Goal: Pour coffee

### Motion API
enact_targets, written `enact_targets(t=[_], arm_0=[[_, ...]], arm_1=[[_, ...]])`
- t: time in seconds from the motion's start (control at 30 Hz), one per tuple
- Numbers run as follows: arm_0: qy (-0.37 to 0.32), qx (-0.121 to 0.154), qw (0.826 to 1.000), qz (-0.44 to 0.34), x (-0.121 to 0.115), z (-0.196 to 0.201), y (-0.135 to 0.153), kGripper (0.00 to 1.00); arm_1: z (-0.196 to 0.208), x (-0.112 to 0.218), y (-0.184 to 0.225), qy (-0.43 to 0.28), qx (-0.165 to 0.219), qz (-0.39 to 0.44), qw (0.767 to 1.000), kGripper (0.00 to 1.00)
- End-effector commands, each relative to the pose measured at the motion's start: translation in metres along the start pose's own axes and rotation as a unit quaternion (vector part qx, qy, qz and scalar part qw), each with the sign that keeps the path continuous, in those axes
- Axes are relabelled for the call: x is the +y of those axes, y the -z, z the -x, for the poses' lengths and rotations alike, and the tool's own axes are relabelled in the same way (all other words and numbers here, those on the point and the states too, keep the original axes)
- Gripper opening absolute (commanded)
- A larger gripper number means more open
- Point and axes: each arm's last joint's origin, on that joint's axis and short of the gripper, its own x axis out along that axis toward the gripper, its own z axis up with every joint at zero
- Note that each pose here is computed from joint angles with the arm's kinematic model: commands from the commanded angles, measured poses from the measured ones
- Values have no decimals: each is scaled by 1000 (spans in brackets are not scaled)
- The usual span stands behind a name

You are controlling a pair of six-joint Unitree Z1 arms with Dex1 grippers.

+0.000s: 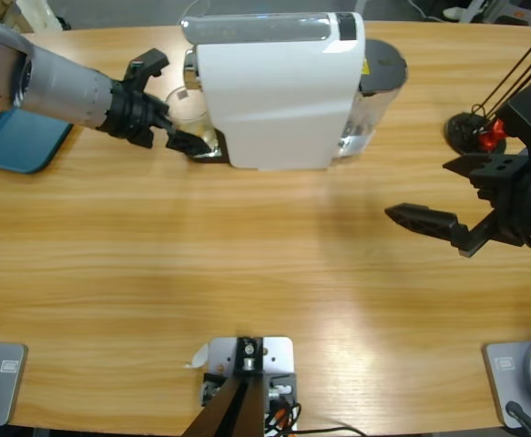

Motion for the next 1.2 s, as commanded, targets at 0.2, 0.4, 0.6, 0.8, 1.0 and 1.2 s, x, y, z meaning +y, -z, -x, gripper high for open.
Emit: enact_targets(t=[0.2,0.4,0.6,0.8,1.0,1.2], arm_0=[[-36,-7,998,51,-5,80,23,996],[-27,-23,997,70,-45,178,44,989],[-27,-15,995,90,-60,206,68,947],[-40,-16,994,96,-62,212,76,895],[-43,-16,993,106,-60,208,75,895],[-42,-8,993,109,-57,200,72,895]], arm_1=[[0,-4,8,-8,0,1,1000,1000],[5,-3,3,-13,-15,14,1000,986],[6,-18,-23,38,-19,45,998,102],[-8,-40,-95,59,9,51,997,0],[-26,-59,-129,45,14,63,997,0],[-64,-67,-162,29,51,80,995,0]])
